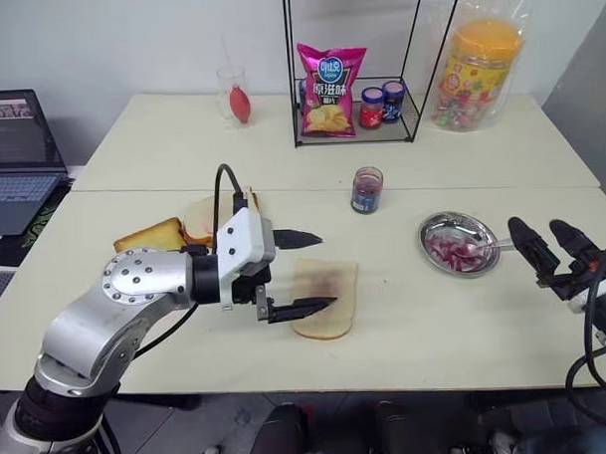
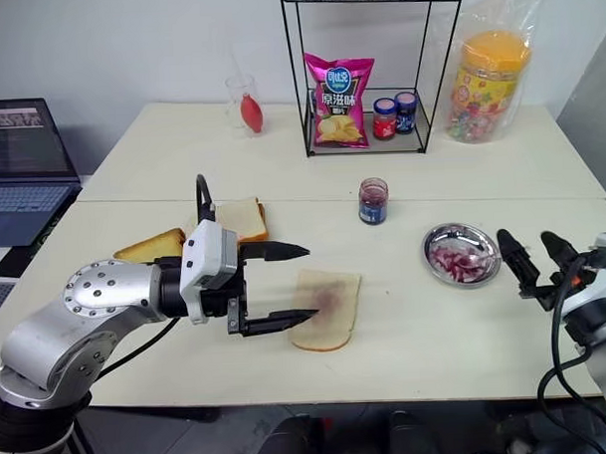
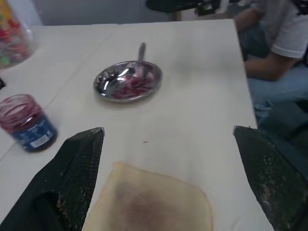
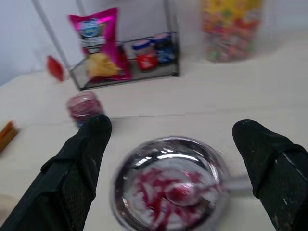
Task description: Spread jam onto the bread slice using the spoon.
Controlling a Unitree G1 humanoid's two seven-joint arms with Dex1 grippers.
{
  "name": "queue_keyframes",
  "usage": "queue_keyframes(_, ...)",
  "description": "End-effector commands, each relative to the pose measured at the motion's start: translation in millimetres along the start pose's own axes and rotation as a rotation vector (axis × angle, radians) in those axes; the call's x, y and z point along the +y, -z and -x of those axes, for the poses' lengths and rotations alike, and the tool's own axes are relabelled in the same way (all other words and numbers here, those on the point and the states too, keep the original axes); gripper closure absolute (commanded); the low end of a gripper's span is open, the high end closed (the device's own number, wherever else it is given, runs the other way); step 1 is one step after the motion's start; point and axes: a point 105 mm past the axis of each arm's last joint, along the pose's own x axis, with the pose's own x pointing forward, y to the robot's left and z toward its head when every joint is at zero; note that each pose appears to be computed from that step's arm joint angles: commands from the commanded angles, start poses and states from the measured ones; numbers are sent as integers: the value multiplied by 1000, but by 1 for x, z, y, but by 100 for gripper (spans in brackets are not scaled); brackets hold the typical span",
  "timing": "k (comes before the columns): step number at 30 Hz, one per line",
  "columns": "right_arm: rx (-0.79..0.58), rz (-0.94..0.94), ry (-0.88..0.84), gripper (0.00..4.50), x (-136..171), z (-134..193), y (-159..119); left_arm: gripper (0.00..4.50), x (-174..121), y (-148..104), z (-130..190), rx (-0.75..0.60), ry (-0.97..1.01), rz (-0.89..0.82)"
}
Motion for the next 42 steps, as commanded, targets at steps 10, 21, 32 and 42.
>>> queue_keyframes(10, -27, -405, 245, 0, -60, -21, 22, 2, -6, -10, -21, 13, 115, -125)
queue_keyframes(21, 1, -517, 212, 0, -73, -42, 32, 2, -7, -10, -32, -9, 137, -136)
queue_keyframes(32, 42, -537, 154, 0, -65, -69, 40, 2, -9, 1, -39, -17, 142, -136)
queue_keyframes(42, 46, -552, 96, 0, -55, -81, 42, 2, -14, 3, -41, -16, 139, -148)
